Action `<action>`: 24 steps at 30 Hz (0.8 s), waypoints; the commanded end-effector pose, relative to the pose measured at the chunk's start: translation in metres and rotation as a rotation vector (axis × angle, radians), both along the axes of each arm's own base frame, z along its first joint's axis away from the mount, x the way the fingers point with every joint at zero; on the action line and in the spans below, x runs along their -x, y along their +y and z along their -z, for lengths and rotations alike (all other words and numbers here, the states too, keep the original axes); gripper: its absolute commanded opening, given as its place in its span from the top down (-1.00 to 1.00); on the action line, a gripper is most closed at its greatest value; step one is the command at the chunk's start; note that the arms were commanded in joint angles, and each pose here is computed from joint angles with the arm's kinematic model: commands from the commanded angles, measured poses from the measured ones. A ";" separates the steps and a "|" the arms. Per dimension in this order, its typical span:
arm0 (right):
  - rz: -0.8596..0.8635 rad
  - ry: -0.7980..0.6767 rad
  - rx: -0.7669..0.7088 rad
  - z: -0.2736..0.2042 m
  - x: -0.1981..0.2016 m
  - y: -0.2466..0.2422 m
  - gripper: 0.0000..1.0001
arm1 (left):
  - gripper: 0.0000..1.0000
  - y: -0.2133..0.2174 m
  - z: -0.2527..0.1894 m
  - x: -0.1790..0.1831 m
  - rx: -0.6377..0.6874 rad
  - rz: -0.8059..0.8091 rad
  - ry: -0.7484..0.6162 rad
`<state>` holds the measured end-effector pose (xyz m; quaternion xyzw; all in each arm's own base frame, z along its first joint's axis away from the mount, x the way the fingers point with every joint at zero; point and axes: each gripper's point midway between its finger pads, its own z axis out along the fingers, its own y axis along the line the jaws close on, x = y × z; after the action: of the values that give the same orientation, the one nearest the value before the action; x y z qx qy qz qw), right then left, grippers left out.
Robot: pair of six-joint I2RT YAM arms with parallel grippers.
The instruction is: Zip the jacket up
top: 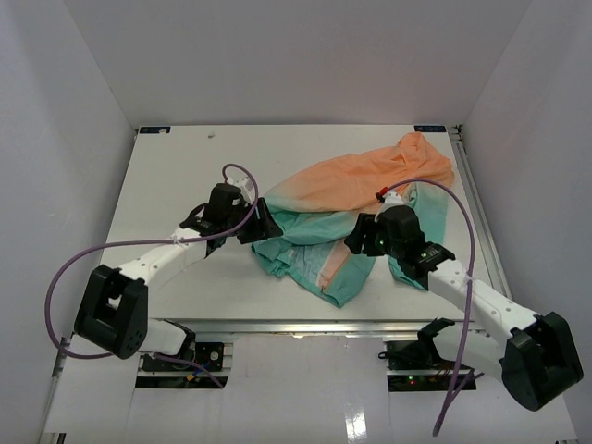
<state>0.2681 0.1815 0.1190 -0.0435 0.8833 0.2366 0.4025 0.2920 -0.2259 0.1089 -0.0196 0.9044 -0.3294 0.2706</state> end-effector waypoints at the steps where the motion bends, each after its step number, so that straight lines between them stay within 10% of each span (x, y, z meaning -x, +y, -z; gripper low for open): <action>1: 0.062 -0.046 -0.028 -0.005 0.022 0.002 -0.17 | -0.34 0.001 -0.077 -0.003 -0.041 -0.006 -0.218; 18: 0.015 0.134 0.136 0.073 0.073 0.040 -0.18 | -0.36 -0.047 -0.097 0.047 -0.040 0.204 -0.294; 24: 0.030 0.129 0.155 0.081 0.076 0.034 0.39 | -0.36 -0.049 -0.088 0.054 -0.023 0.220 -0.291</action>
<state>0.1834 0.2155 0.0304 -0.0680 0.9323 0.1645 0.3149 0.2458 -0.2727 0.1952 0.1186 0.8658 -0.3297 0.3572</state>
